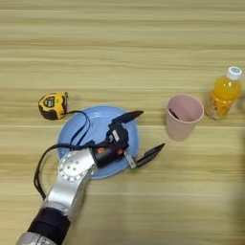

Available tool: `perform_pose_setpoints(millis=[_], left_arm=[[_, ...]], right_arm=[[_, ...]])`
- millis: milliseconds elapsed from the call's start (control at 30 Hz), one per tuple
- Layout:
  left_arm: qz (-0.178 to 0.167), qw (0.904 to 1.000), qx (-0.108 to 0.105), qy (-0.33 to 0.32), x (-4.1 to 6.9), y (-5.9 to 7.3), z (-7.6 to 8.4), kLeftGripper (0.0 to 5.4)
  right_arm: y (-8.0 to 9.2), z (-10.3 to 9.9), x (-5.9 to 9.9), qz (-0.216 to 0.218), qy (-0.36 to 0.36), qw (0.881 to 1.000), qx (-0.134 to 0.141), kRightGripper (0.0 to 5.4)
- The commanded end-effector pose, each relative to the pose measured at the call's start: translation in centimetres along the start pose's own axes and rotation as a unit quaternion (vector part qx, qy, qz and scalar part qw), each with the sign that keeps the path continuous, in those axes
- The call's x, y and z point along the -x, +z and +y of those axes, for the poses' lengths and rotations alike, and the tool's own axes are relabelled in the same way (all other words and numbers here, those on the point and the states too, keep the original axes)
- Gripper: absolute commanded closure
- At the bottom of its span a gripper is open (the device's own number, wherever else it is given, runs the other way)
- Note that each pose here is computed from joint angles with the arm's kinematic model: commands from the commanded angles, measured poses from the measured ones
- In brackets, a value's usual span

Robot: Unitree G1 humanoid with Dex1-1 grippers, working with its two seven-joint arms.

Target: Move the objects on the table

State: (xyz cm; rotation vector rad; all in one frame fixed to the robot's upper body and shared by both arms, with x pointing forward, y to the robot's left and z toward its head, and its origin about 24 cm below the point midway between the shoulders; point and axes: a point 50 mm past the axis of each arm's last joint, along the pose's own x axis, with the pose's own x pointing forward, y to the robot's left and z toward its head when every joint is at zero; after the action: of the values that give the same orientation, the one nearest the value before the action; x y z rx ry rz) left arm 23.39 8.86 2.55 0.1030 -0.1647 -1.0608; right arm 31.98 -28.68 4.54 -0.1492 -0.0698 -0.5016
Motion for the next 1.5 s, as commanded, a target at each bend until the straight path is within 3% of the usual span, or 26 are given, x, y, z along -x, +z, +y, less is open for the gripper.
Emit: perform_pose_setpoints(millis=[33,333,767,1500], left_arm=[[0.007,1.0,-0.005,-0.004,-0.8,0.6,0.0,0.0],[0.018,0.9998,-0.008,0.0,-2.3,0.8,0.4,0.0],[0.026,0.9996,-0.005,0.007,-3.3,0.3,0.9,0.0],[0.026,0.9989,0.004,-0.04,-5.4,0.0,-1.2,0.0]], right_arm=[[0.5,0.8,-0.2,-0.008,0.005,1.0,-0.012,0.01],[0.6,1.2,-0.1,-0.011,0.004,1.0,-0.015,0.01],[0.8,1.4,0.1,-0.02,0.004,1.0,-0.022,0.01],[0.9,1.9,0.2,-0.023,0.003,0.999,-0.029,0.01]])
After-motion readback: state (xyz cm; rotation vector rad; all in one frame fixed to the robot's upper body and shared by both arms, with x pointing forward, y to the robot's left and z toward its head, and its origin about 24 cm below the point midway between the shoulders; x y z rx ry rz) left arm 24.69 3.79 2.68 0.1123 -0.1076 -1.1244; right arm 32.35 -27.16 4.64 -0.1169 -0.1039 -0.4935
